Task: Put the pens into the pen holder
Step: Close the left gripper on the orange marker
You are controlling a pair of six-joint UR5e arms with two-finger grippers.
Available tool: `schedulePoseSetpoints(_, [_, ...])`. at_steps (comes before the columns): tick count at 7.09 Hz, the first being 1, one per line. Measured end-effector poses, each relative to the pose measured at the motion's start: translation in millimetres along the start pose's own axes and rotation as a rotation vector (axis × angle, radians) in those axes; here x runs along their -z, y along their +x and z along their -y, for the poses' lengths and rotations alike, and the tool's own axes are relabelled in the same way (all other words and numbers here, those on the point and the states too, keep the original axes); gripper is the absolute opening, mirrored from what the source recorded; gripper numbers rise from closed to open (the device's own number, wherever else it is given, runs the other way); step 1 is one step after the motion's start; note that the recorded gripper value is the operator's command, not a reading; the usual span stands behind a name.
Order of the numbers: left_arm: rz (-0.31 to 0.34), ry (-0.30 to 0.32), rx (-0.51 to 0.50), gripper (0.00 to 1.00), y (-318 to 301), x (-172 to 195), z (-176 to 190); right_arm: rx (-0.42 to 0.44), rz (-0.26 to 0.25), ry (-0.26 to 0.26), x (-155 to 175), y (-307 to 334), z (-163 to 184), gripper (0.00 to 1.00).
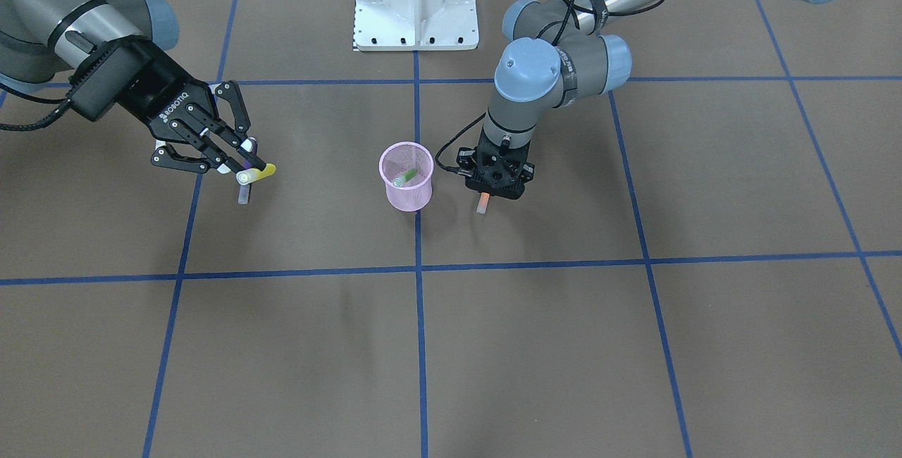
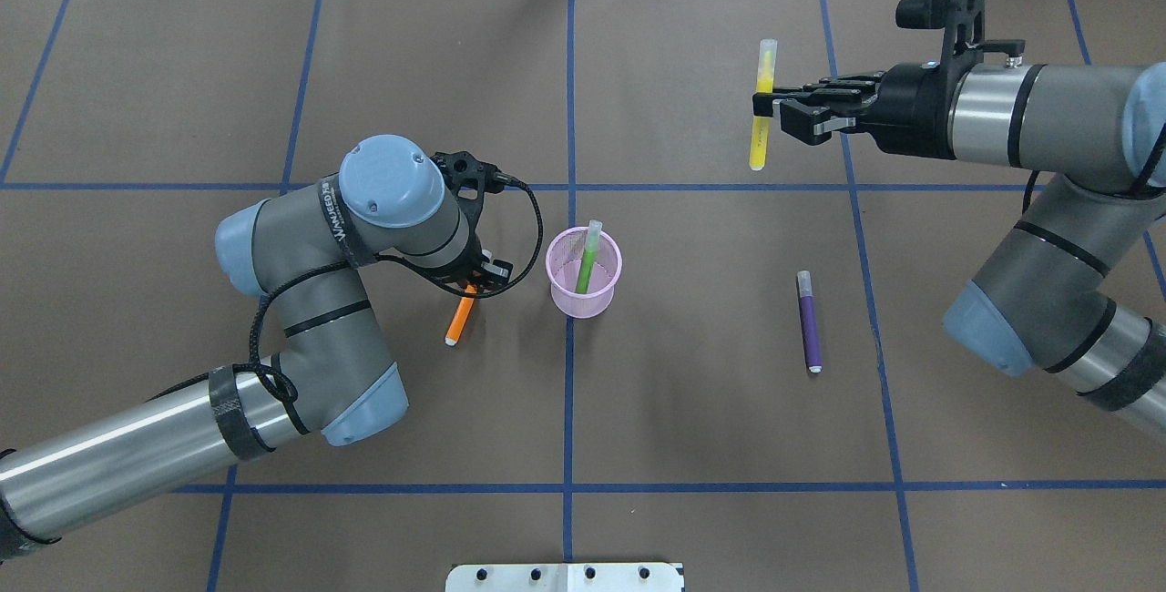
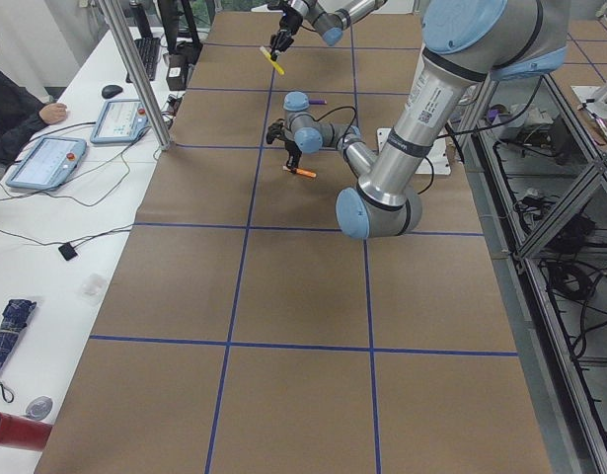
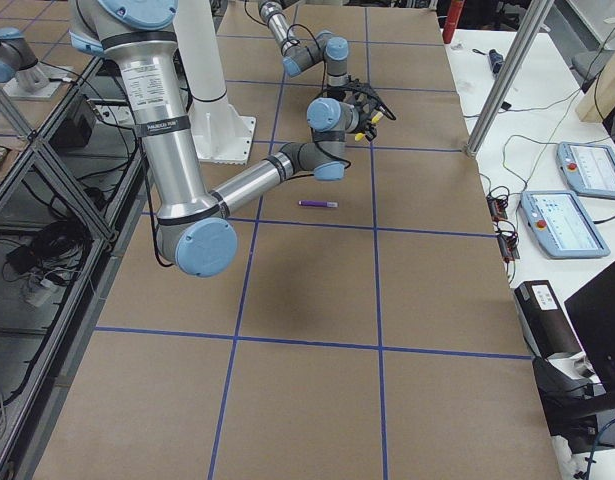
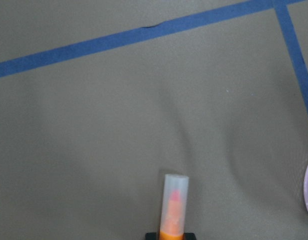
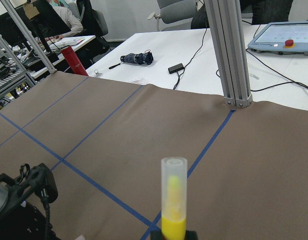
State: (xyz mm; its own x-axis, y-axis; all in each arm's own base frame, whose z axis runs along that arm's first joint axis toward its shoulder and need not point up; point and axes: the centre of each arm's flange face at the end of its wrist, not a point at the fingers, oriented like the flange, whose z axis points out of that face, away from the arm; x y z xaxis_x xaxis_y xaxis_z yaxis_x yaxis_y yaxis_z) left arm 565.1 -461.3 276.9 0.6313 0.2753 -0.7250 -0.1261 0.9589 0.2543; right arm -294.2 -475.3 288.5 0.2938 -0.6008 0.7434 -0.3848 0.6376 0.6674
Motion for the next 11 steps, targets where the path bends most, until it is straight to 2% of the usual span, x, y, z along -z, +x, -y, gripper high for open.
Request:
schedulePoseSetpoints(3, [-0.001, 0.001, 0.001, 0.33, 1.0, 0.7, 0.1, 0.000, 0.001, 0.001, 0.1, -0.4, 0.4, 0.00])
schedulePoseSetpoints(4, [-0.001, 0.000, 0.001, 0.36, 1.2, 0.3, -0.2, 0.001, 0.001, 0.001, 0.1, -0.5, 0.4, 0.00])
schedulePoseSetpoints(9, [0.005, -0.003, 0.003, 0.36, 0.6, -3.1, -0.7, 0.000, 0.000, 0.000, -0.2, 0.2, 0.2, 0.00])
schedulePoseSetpoints(10, [0.004, -0.002, 0.003, 0.23, 1.0, -3.1, -0.4, 0.000, -0.001, 0.000, -0.1, 0.3, 0.3, 0.00])
schedulePoseSetpoints(11, [0.004, -0.002, 0.003, 0.00, 1.4, -2.9, -0.2, 0.000, -0.001, 0.001, 0.0, 0.5, 0.5, 0.00])
